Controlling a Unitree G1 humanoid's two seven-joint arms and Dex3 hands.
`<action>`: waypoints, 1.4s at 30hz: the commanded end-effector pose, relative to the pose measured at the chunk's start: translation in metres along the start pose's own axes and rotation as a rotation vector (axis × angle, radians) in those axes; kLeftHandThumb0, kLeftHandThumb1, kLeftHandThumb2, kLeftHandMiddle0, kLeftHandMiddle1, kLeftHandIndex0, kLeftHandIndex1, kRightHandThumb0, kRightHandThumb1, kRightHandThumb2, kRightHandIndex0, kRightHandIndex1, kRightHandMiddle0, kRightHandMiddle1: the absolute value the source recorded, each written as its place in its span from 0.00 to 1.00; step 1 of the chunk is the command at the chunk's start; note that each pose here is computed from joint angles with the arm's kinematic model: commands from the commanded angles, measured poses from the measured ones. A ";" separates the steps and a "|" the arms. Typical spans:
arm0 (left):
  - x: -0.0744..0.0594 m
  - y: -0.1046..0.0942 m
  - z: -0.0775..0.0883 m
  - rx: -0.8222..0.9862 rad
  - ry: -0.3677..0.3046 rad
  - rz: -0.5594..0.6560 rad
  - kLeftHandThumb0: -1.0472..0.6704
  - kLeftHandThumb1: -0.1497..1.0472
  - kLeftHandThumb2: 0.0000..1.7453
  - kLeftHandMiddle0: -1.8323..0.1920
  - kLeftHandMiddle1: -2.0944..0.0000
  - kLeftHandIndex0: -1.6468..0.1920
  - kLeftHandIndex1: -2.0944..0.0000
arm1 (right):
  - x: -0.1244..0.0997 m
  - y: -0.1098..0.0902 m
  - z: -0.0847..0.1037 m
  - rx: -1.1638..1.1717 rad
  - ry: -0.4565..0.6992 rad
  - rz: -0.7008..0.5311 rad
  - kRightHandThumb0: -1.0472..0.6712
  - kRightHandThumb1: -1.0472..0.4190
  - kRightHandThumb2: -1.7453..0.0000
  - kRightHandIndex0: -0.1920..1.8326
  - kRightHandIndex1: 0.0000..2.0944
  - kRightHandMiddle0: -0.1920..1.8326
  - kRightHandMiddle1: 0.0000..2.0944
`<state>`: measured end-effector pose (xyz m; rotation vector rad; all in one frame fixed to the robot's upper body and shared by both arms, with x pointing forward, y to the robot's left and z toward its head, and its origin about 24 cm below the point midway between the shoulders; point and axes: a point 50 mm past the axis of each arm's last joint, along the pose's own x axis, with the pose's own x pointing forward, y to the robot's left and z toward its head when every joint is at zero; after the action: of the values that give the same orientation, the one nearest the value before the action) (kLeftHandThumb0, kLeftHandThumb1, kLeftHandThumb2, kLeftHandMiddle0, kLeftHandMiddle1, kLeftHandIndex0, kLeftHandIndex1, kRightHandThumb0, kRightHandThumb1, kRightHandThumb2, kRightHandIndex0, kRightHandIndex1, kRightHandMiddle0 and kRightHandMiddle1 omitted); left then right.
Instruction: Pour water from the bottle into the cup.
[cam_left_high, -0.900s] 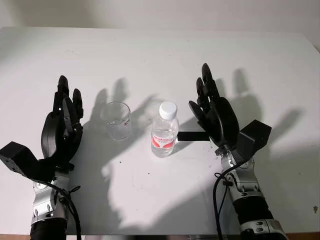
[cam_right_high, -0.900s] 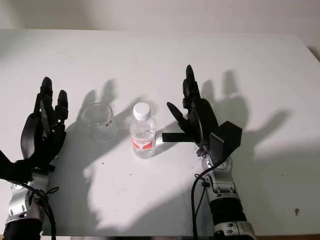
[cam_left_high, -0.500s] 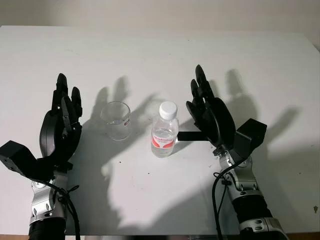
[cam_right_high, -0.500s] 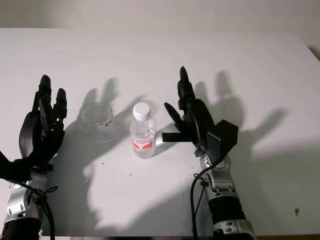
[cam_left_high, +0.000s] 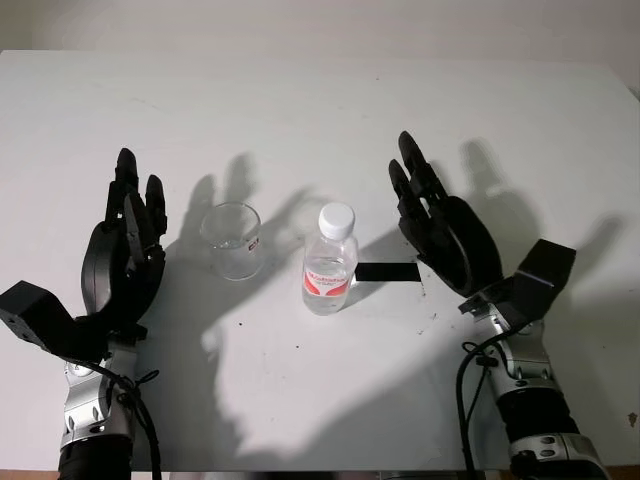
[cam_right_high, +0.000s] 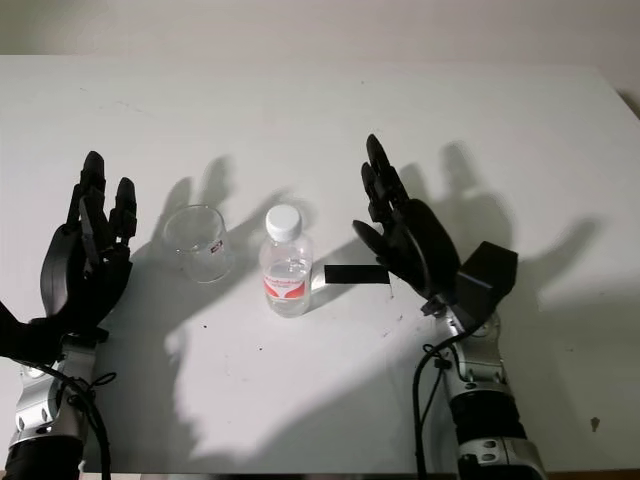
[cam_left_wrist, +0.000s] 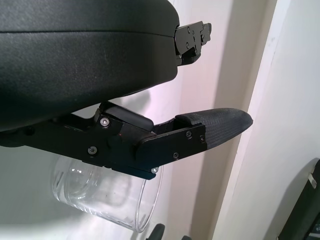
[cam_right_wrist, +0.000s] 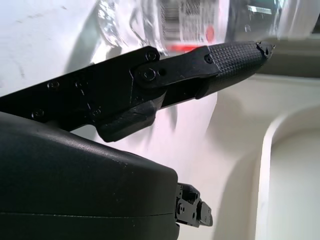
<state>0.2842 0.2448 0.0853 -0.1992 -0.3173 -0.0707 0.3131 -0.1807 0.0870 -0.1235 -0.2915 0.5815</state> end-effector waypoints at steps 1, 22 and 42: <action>0.002 0.001 0.001 -0.003 -0.004 -0.004 0.18 1.00 0.38 1.00 1.00 1.00 1.00 | -0.007 -0.001 0.006 -0.058 -0.009 0.052 0.00 0.00 0.92 0.00 0.00 0.00 0.00; 0.008 -0.001 0.000 -0.012 -0.016 -0.005 0.18 1.00 0.37 1.00 1.00 1.00 1.00 | 0.011 0.085 -0.028 0.025 0.103 0.205 0.04 0.03 0.97 0.00 0.00 0.00 0.00; 0.007 0.000 0.000 0.000 -0.023 0.006 0.18 1.00 0.37 1.00 1.00 1.00 1.00 | 0.015 0.101 -0.037 0.131 0.082 0.110 0.19 0.10 0.97 0.06 0.68 0.07 0.59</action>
<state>0.2900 0.2451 0.0858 -0.2036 -0.3300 -0.0632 0.2929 -0.0877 0.0536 -0.0644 -0.2407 0.7065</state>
